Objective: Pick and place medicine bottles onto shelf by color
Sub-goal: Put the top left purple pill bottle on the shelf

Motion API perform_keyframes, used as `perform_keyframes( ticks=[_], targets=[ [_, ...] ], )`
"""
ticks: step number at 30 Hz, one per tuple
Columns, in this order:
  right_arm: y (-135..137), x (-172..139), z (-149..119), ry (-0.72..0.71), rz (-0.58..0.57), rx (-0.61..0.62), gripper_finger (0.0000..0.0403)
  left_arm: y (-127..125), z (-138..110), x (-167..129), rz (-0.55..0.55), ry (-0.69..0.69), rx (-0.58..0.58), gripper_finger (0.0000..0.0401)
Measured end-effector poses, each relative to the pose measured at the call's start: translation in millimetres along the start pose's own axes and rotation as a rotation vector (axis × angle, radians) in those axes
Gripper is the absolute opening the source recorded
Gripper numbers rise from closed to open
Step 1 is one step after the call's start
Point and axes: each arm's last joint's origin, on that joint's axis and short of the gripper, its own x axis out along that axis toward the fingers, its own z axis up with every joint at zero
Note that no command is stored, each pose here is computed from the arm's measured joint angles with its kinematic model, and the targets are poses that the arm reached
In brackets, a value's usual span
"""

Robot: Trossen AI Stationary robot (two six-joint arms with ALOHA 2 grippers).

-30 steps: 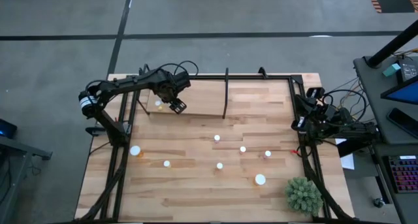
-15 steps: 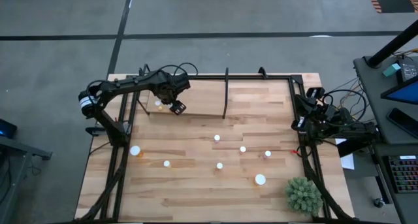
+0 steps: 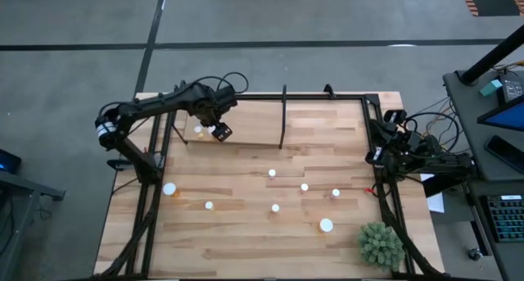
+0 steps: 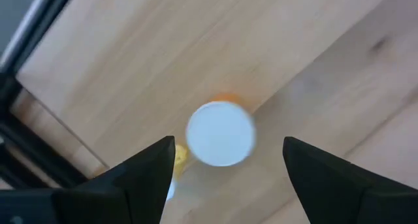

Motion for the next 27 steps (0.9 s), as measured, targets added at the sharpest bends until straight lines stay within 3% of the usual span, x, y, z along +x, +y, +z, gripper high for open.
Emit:
perform_keyframes(
  ticks=[4,11,16,22,27],
  targets=[
    [5,2,-2,-0.027,0.128,0.016,0.0009,-15,-6,-27,-0.052,-0.123,0.035,0.0267],
    [10,21,0,0.044,0.187,0.074,0.0009,-63,-31,-76,-0.273,-0.508,0.163,0.0267],
    [16,46,4,0.127,0.245,0.081,0.0009,-95,-62,-103,-0.328,-0.765,0.282,0.0267],
    [28,79,-4,0.436,0.342,0.092,0.0009,-123,-102,-113,-0.355,-1.04,0.43,0.0267],
    [37,99,0,0.643,0.429,0.138,0.0009,-129,-125,-107,-0.381,-1.259,0.576,0.0267]
  ],
)
